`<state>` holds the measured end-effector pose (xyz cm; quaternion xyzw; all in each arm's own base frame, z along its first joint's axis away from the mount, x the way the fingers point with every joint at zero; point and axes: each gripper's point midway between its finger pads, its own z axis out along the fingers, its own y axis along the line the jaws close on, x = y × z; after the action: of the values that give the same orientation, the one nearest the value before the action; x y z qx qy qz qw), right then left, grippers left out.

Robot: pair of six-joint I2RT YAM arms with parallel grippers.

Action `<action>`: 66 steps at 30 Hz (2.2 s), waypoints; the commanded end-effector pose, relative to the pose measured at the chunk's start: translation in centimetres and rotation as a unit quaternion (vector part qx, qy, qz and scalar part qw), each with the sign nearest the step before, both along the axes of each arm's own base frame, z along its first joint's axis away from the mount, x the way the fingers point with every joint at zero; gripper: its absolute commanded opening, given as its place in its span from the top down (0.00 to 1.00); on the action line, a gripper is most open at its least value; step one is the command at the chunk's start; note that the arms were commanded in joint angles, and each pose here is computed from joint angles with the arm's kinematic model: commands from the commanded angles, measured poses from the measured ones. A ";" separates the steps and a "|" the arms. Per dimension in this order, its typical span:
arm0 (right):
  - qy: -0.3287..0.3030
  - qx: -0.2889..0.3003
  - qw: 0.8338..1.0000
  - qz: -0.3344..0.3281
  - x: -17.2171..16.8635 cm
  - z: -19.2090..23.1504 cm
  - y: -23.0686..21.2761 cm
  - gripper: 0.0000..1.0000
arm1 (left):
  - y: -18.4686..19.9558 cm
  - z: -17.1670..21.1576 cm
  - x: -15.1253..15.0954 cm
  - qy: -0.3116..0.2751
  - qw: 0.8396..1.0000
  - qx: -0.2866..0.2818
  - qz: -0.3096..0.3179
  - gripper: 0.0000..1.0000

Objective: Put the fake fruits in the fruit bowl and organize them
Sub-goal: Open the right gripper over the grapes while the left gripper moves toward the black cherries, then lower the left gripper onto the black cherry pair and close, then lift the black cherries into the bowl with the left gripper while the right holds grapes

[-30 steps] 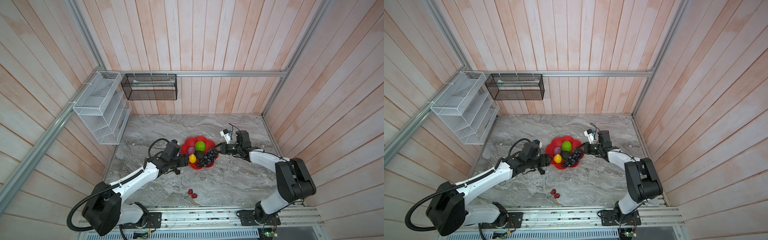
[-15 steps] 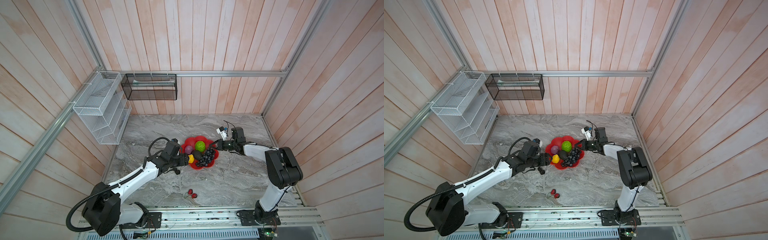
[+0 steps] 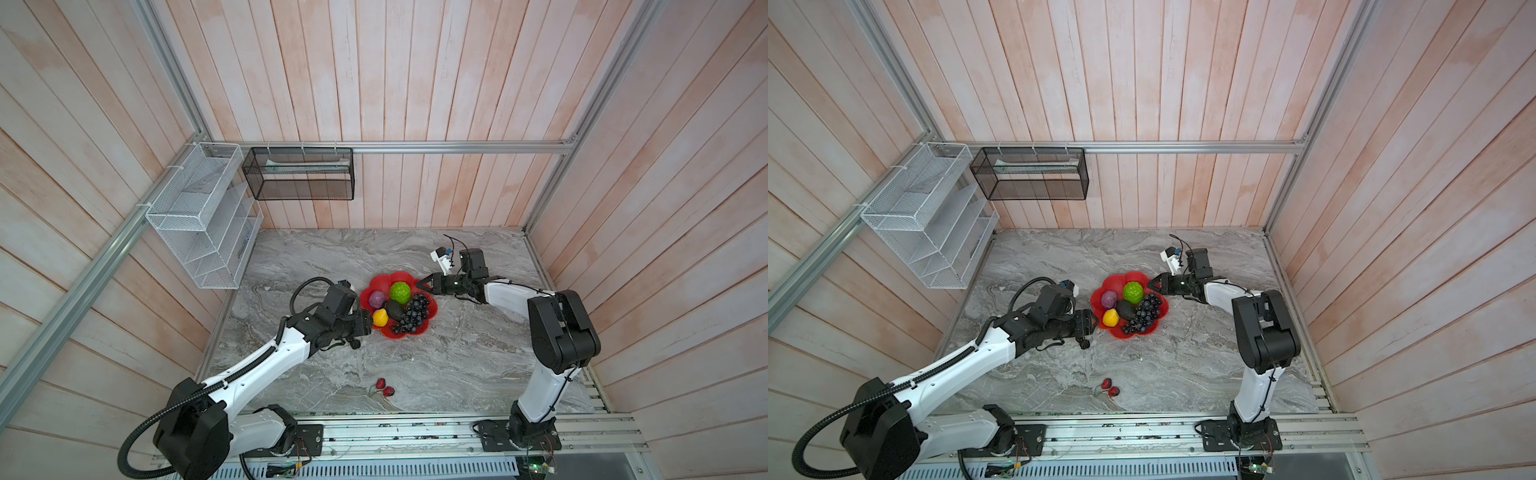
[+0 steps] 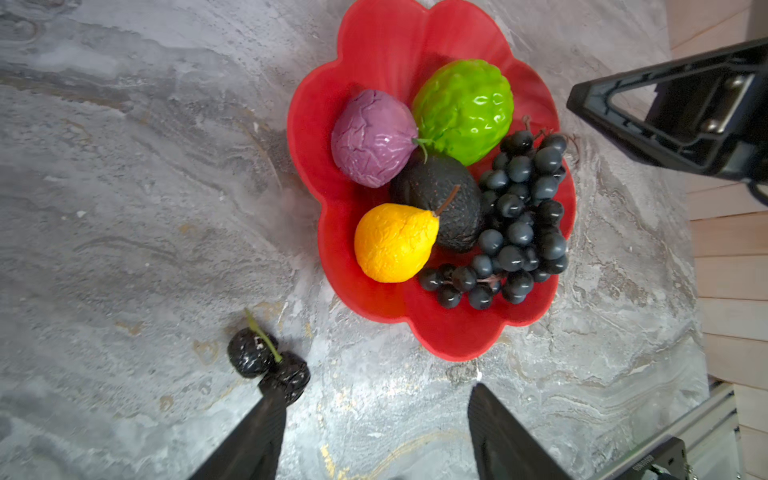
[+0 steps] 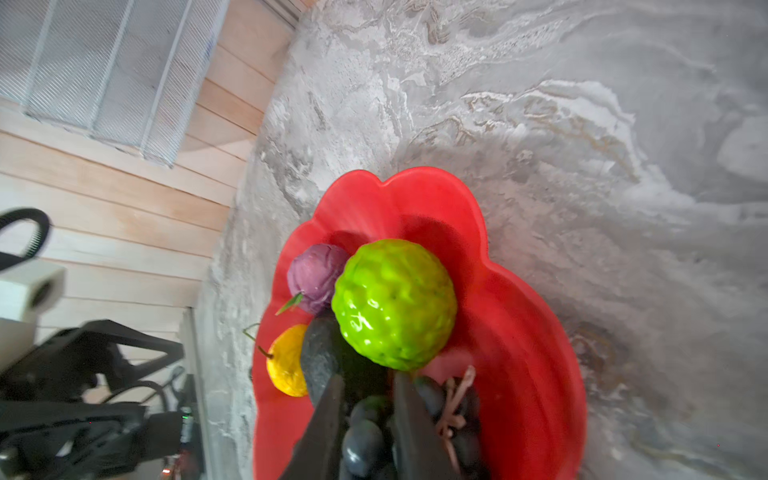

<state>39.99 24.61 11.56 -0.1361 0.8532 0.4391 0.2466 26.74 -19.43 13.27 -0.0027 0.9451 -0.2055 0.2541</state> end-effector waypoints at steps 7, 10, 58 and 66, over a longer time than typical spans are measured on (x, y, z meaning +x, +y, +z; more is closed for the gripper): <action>-0.099 -0.108 0.989 -0.027 -0.2 3.8 0.1 0.57 | 3.7 -2.6 -2.7 0.063 0.996 0.038 0.051 0.25; -0.129 -0.118 0.984 -0.041 -0.5 5.6 0.0 0.54 | 3.8 -3.8 -3.4 0.092 0.994 0.033 0.054 0.25; -0.136 -0.100 0.983 -0.067 -3.6 5.8 0.1 0.74 | 3.0 -6.8 2.9 0.027 0.995 0.090 0.021 1.00; -0.140 -0.110 0.981 -0.072 -3.9 5.7 0.1 0.76 | 2.8 -2.6 2.6 -0.009 0.998 0.061 0.020 1.00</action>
<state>36.24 24.91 18.04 -0.1679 0.8548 0.3110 0.3800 29.22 -16.87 9.07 -0.0038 0.9582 -0.1390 0.2499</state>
